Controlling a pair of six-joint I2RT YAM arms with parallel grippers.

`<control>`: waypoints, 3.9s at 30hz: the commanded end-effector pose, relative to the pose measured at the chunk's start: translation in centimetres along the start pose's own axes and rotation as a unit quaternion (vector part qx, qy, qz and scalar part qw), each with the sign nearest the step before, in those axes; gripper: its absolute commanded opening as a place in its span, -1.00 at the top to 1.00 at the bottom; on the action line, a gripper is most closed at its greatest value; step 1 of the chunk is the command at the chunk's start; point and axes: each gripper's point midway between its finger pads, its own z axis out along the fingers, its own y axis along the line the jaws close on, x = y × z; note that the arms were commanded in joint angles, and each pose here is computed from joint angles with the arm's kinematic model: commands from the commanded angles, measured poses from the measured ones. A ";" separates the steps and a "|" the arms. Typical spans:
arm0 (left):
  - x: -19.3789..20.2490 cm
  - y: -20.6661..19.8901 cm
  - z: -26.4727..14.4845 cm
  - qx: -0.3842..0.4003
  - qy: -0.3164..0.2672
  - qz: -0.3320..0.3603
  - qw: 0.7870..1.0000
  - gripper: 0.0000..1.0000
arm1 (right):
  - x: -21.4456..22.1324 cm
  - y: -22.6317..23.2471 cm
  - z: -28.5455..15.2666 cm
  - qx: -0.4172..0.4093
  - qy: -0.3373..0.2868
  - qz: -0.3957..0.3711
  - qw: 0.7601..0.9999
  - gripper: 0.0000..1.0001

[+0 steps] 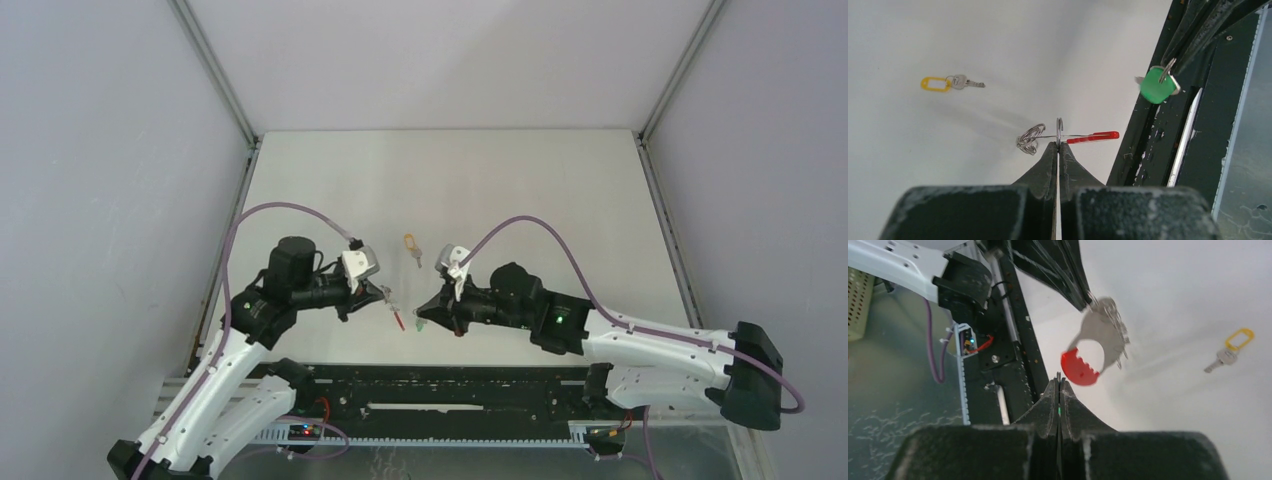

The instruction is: Put the keys on the keyring

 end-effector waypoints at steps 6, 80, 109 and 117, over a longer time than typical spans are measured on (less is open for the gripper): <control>-4.6 -0.2 -0.6 -0.013 -0.054 0.046 0.997 0.99 | -4.3 1.3 1.8 0.025 -0.003 -0.002 1.000 1.00; -5.6 -2.6 0.3 0.013 -0.078 0.000 0.997 0.99 | -8.1 -0.4 4.0 0.106 -0.082 -0.012 0.991 1.00; -4.4 -3.1 0.3 0.016 -0.066 0.017 0.998 0.99 | -8.5 -0.6 3.3 0.101 -0.100 0.021 0.990 1.00; -4.4 -3.0 0.3 0.012 -0.065 0.017 0.998 0.99 | -8.8 -0.8 3.0 0.090 -0.107 0.035 0.990 1.00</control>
